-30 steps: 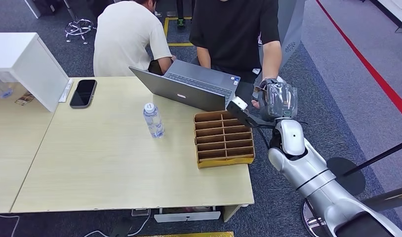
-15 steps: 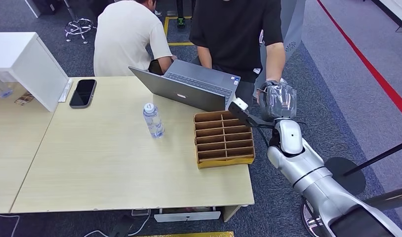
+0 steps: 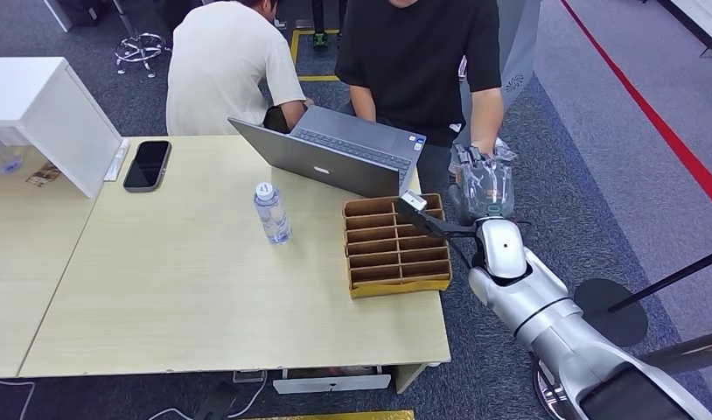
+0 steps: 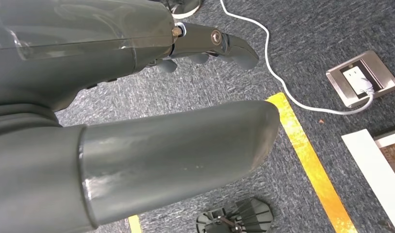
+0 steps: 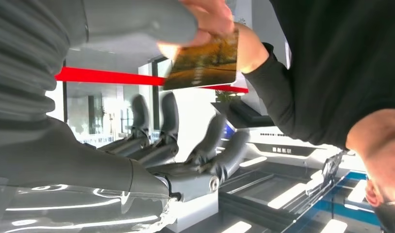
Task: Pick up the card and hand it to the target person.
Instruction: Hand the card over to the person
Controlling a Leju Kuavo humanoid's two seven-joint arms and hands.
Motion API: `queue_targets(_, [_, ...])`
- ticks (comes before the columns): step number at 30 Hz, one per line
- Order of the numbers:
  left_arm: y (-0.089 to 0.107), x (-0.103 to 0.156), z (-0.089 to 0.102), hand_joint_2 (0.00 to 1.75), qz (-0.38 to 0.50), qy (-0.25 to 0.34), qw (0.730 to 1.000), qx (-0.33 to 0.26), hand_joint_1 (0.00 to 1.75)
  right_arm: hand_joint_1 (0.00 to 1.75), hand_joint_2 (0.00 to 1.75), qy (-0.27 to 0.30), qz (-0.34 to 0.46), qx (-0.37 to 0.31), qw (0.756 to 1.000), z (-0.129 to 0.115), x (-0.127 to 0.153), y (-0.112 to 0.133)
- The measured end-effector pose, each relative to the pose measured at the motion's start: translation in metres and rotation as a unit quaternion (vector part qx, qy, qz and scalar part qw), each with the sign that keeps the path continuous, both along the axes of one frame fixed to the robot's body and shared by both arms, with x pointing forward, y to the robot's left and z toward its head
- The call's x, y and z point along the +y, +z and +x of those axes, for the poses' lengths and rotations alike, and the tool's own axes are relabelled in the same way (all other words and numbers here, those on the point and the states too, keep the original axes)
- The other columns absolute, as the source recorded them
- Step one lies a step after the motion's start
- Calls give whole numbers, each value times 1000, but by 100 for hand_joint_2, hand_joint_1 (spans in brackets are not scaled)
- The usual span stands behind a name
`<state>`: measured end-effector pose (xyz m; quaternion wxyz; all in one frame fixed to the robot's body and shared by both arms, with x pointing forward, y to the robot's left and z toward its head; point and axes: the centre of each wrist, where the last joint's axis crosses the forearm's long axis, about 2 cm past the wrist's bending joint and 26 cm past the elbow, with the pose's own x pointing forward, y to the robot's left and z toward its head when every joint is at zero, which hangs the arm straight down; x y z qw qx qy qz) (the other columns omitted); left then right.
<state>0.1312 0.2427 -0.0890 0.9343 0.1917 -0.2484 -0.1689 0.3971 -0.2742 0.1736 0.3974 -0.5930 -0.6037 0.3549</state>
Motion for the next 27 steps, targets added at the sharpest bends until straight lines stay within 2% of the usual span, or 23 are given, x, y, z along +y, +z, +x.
queue_targets(9, [0,0,0,0,0,2,1000,1,0,0,175,-8,11,16,1000,-3,3,-5])
queue_targets(18, [0,0,-1,0,1,4,1000,0,0,0,175,3,43,-7,999,-11,10,-5])
queue_targets(22, [-1,0,-3,0,0,6,1000,-1,0,0,175,67,87,-35,993,-23,17,-8])
queue_targets(25, [-1,0,-5,0,-1,8,1000,-2,0,0,175,131,123,-63,982,-35,27,-8])
queue_targets(27, [-2,0,-6,0,-1,9,1000,-3,0,0,175,153,160,-82,972,-39,32,-6])
